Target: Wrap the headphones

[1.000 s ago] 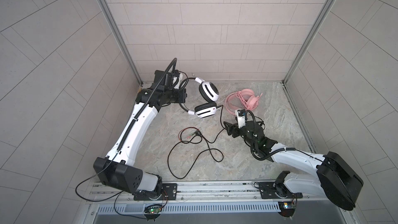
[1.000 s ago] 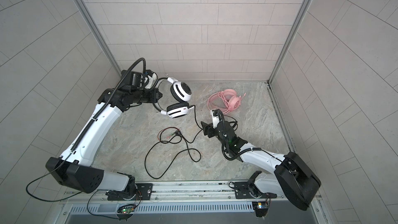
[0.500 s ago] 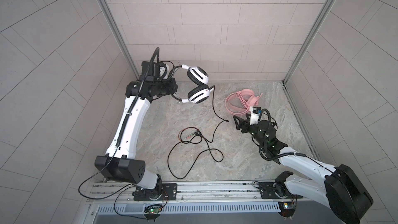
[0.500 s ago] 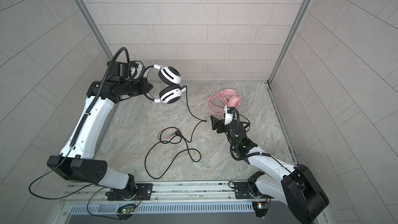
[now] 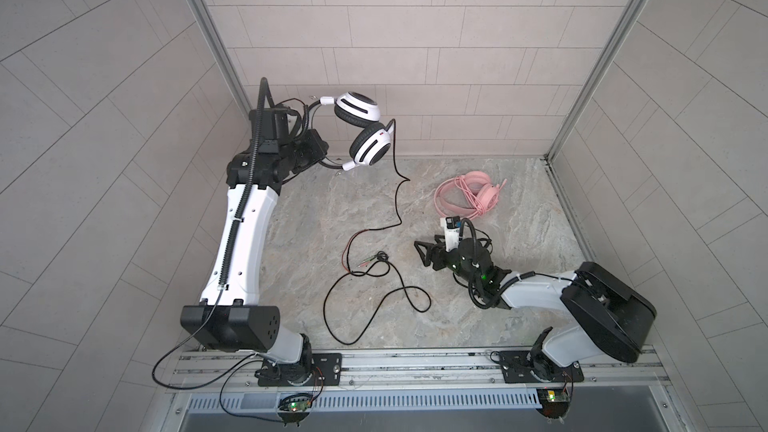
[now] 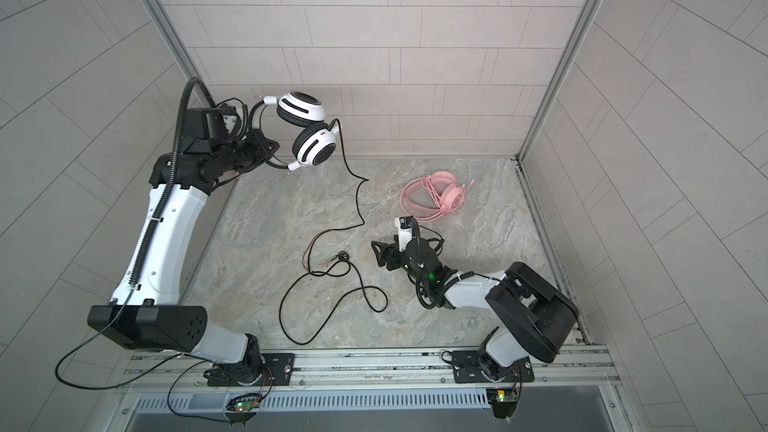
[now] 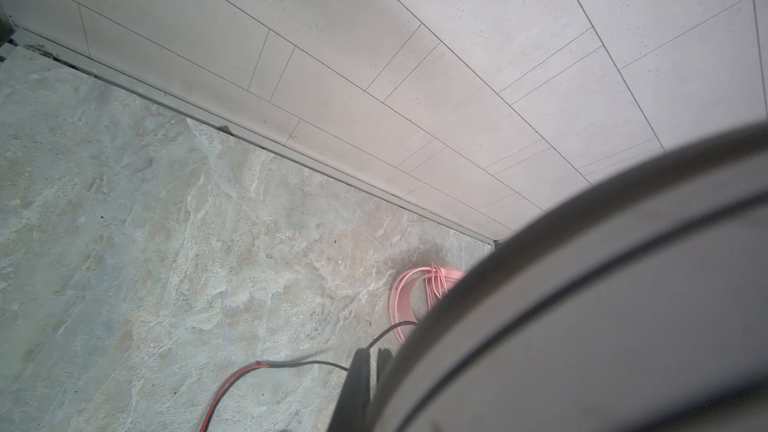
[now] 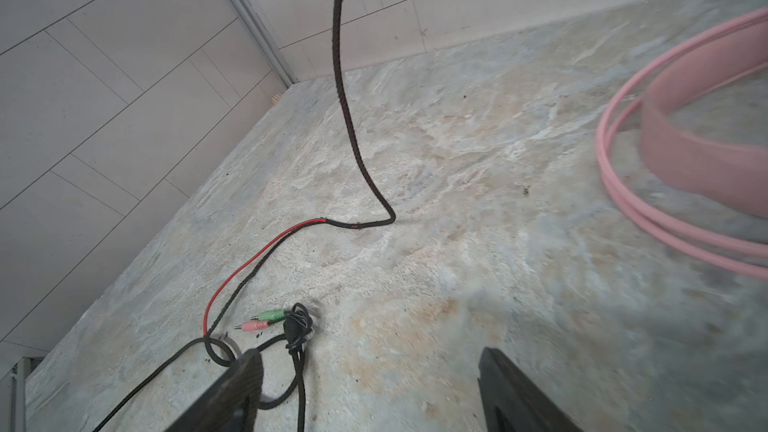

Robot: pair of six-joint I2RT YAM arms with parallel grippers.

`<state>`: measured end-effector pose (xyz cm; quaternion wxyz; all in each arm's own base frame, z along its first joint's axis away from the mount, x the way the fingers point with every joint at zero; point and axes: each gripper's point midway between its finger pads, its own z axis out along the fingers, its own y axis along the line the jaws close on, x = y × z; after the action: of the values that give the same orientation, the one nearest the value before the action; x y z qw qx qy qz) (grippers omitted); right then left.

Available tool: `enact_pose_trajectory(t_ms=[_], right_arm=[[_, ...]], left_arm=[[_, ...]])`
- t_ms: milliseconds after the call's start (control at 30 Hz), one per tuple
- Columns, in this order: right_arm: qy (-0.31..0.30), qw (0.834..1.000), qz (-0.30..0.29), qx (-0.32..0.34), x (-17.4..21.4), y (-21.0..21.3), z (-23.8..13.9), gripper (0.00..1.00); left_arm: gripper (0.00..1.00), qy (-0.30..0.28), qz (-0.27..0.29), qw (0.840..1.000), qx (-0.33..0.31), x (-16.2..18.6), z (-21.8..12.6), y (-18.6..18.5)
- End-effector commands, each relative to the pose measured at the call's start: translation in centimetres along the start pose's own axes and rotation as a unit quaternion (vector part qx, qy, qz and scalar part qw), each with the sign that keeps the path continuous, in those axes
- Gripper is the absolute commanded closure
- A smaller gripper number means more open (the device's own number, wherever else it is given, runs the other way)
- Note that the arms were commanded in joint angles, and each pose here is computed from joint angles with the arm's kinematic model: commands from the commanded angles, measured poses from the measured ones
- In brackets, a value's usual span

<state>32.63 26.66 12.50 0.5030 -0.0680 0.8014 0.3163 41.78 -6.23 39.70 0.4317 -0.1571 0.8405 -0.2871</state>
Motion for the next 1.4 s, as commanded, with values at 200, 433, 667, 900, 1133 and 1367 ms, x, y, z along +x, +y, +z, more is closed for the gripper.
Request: enact_pose_trajectory(t_ms=[200,433,667,900,1133,1367], right_arm=[[-0.02,0.998,-0.006,-0.053,-1.6,2.8,4.6,0.18],[-0.013,0.996,0.009,-0.091,-1.7,4.4,6.7,0.19],[-0.011,0.993,0.02,-0.12,-1.5,5.8,7.1,0.22],[-0.01,0.992,0.013,-0.125,-1.6,6.5,9.0,0.29],[-0.007,0.992,0.008,-0.126,-1.8,6.8,10.0,0.86],[0.058,0.996,-0.008,-0.07,0.2,4.7,7.6,1.0]], left_arm=[[1.0,-0.047,0.007,0.995,0.088,-2.6,-3.7,-5.3],[1.0,-0.048,0.007,0.994,0.101,-2.5,-4.8,-6.1],[1.0,-0.046,0.008,0.993,0.108,-2.4,-5.2,-6.5],[1.0,-0.045,0.004,0.991,0.126,-2.2,-5.8,-7.2],[1.0,-0.045,0.01,0.992,0.121,-2.5,-5.9,-7.2],[1.0,-0.062,-0.013,0.994,0.088,-2.7,-4.7,-5.2]])
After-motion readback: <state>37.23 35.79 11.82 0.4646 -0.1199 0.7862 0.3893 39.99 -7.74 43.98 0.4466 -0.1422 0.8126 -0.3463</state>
